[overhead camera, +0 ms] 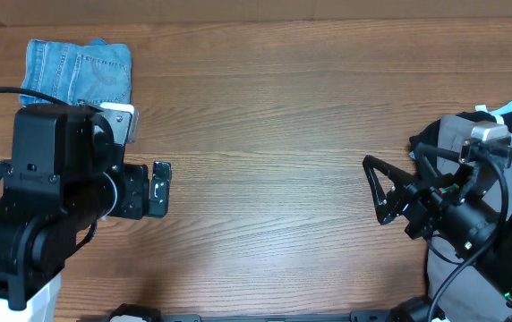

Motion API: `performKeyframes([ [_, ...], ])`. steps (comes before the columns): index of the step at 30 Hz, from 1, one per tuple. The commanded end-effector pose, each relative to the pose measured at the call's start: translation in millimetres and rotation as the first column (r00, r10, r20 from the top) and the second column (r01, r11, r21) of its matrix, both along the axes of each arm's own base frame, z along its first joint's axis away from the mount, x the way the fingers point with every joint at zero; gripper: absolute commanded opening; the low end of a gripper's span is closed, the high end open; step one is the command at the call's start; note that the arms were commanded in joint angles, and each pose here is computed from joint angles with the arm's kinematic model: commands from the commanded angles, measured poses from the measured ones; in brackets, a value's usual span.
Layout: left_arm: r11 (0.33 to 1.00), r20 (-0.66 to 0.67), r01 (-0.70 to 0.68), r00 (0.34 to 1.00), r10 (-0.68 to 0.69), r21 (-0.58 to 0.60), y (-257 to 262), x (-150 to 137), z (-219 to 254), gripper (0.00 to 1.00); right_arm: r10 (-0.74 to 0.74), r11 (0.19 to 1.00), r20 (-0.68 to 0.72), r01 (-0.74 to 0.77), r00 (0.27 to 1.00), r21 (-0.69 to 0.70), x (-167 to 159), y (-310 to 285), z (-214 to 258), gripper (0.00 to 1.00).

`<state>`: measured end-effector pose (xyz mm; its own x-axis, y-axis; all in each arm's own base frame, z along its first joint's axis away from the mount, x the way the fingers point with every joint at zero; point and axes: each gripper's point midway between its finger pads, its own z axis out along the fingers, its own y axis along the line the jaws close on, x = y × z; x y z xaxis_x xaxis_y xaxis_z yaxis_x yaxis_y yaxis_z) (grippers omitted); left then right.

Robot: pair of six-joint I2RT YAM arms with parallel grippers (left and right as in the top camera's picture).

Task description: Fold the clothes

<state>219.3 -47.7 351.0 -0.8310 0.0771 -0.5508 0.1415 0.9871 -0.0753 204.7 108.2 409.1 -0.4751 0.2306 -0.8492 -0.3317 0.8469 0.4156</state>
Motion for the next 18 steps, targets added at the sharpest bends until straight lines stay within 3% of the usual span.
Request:
performKeyframes([
  [1, 1.0, -0.007, -0.015, 1.0, 0.015, 0.004, 0, 4, -2, 1.0, -0.008, 1.0, -0.003, 0.008, 1.0, -0.014, -3, -3, 0, 1.0],
  [5, 1.0, -0.017, -0.015, 1.0, 0.015, 0.006, 0, 6, -4, 1.0, -0.014, 0.999, -0.022, 0.013, 1.0, -0.044, -4, -6, -7, 1.0],
  [18, 1.0, -0.026, -0.015, 1.0, 0.015, 0.008, -1, 8, -6, 1.0, -0.261, 0.948, 0.001, 0.256, 0.965, -0.186, 8, -53, -18, 1.0],
])
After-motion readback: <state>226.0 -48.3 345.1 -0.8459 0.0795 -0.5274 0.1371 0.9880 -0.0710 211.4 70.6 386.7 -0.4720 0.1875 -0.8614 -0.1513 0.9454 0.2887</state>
